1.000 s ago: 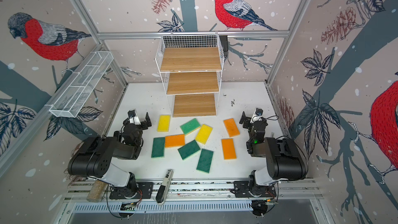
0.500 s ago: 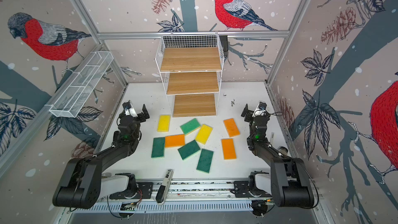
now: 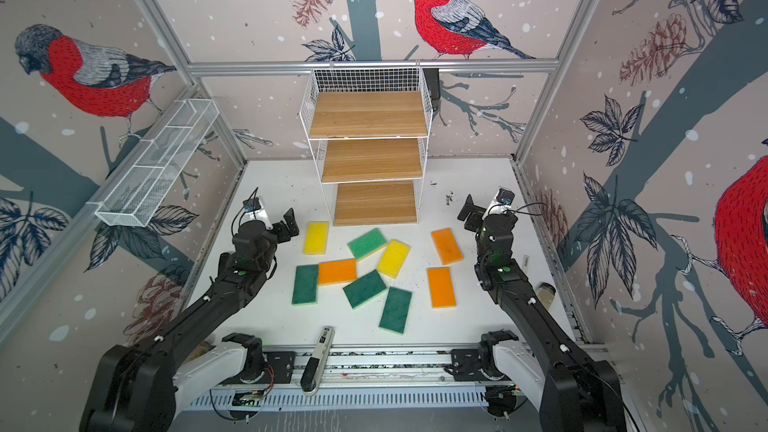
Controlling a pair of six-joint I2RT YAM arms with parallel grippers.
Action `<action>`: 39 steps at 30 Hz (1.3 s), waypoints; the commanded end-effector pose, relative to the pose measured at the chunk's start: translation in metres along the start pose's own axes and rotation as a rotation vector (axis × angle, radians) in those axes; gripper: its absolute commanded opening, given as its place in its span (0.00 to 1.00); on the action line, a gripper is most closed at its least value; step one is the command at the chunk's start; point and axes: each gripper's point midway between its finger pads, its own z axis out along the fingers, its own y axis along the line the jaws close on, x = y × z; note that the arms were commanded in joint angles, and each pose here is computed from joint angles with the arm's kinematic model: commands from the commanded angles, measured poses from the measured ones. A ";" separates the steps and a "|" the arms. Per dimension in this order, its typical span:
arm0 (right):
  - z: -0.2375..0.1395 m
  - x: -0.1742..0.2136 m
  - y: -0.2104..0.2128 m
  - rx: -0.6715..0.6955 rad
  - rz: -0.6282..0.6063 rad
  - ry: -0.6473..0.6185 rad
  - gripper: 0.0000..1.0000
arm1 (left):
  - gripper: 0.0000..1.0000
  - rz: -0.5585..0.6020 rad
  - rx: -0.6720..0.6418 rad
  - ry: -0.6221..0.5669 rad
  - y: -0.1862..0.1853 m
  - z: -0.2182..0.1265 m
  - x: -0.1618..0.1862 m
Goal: Place and organize the cleaning sponges onto the shelf
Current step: 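Reach left gripper to the yellow sponge while right gripper nears orange sponges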
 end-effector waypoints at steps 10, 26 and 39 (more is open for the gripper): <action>-0.022 0.015 0.018 -0.035 0.041 0.112 1.00 | 0.98 -0.053 0.077 0.113 -0.024 -0.034 0.023; -0.048 0.056 0.033 -0.094 0.075 0.260 1.00 | 0.96 0.033 0.148 0.234 -0.065 -0.055 0.055; -0.052 0.066 0.051 -0.171 0.100 0.306 1.00 | 0.96 0.009 0.064 0.355 -0.049 -0.061 0.090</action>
